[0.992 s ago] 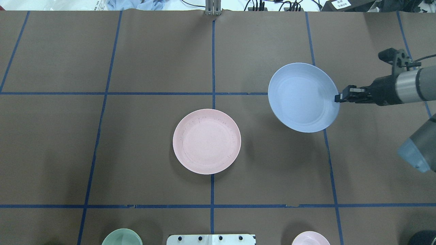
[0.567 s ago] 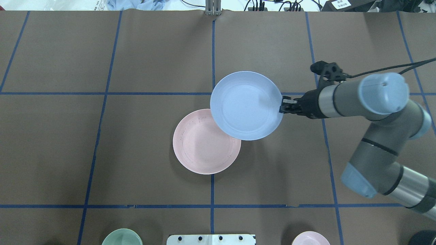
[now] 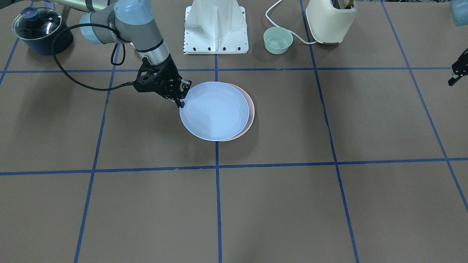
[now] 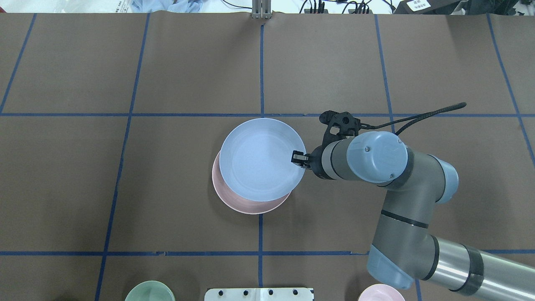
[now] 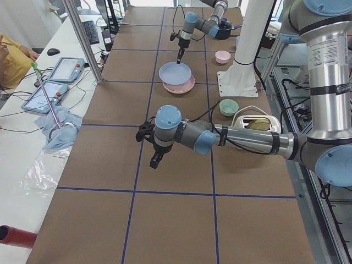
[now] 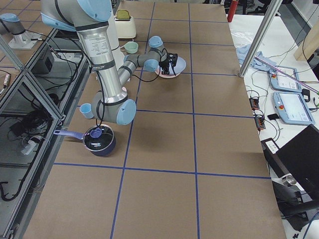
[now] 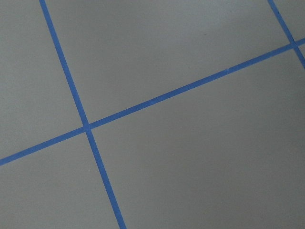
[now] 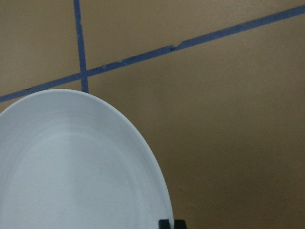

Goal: Stack three plates with pink and blue
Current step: 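Lower the blue plate onto the pink plate and open the right gripper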

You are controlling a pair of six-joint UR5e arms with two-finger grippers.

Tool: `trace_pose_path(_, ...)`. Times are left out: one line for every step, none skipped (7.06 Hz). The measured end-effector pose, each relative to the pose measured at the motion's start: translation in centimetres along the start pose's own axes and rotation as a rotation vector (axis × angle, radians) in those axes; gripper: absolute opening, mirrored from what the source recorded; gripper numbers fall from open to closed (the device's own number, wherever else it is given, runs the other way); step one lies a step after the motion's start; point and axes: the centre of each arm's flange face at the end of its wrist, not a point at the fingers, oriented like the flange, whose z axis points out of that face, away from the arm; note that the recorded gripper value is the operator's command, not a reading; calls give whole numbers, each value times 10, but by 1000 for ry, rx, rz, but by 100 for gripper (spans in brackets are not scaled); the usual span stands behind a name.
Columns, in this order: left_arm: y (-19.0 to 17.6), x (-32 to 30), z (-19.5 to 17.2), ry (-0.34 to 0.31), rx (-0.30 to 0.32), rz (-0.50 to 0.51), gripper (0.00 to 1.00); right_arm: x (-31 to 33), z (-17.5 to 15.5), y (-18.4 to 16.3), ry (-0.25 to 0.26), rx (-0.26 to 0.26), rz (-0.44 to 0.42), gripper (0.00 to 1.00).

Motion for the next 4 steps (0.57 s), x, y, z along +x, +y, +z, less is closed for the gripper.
trace_pose_path(0, 0, 0, 2, 0, 0, 100, -6, 4, 9, 4, -6, -6, 0)
trace_pose_path(-1, 1, 0, 3, 0, 1, 100, -10, 8, 15, 6, -11, -5, 22)
trace_pose_path(-1, 1, 0, 3, 0, 1, 100, -13, 10, 17, 6, -14, -1, 99)
trace_pose_path(-1, 1, 0, 4, 0, 2, 100, -16, 13, 19, 5, -15, 1, 100)
